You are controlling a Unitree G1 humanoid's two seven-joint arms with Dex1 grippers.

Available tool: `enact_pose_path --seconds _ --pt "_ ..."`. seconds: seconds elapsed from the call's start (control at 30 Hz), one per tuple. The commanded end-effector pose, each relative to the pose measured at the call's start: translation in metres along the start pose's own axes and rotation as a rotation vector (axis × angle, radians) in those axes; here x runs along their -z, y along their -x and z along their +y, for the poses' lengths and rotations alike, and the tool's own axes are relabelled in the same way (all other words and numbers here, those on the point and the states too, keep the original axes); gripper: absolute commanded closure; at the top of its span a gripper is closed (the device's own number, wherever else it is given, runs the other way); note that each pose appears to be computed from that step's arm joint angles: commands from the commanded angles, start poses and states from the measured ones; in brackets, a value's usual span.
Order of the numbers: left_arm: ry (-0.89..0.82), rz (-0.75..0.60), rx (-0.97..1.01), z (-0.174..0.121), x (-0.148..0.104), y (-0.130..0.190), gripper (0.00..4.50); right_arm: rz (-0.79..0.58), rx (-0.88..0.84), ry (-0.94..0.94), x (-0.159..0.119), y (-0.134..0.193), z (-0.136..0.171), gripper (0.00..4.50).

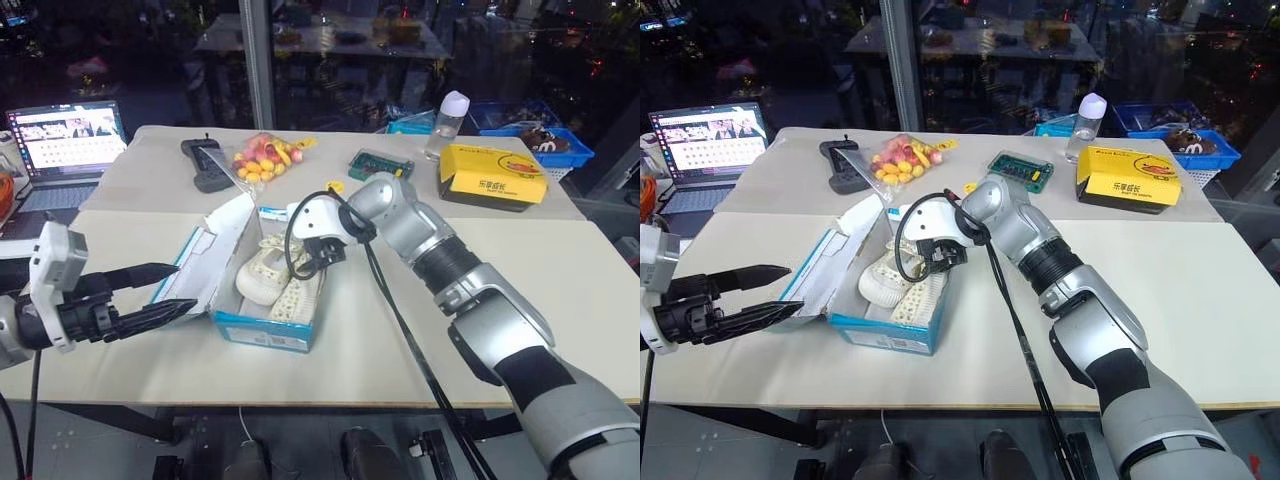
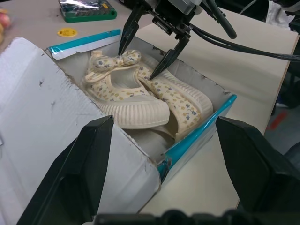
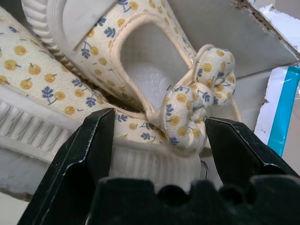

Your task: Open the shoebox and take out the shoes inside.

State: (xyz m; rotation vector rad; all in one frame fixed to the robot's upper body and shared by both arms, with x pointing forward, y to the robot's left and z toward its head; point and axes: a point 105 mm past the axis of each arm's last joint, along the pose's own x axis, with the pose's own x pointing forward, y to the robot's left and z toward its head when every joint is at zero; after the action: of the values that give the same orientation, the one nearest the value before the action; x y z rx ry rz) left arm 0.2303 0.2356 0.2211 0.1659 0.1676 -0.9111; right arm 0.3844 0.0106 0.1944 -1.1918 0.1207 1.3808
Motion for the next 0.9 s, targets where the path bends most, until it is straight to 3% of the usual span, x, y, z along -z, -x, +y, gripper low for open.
enact_pose_path --seconds 0.03,0.2,0.47,0.9 --pt "-0.037 -0.008 -0.003 -0.003 -0.007 0.002 0.8 0.019 -0.025 -0.076 0.009 -0.002 0.005 0.94" --pt "-0.034 -0.004 0.006 -0.004 -0.005 0.002 0.8 -0.135 0.015 -0.219 -0.026 0.015 -0.018 0.94" --pt "-0.041 0.0 0.005 -0.004 -0.005 0.001 0.8 -0.211 -0.018 -0.346 -0.04 0.018 -0.019 0.94" --pt "-0.04 -0.006 -0.004 -0.004 -0.005 -0.001 0.8 -0.143 0.048 -0.374 -0.031 -0.014 -0.013 0.94"
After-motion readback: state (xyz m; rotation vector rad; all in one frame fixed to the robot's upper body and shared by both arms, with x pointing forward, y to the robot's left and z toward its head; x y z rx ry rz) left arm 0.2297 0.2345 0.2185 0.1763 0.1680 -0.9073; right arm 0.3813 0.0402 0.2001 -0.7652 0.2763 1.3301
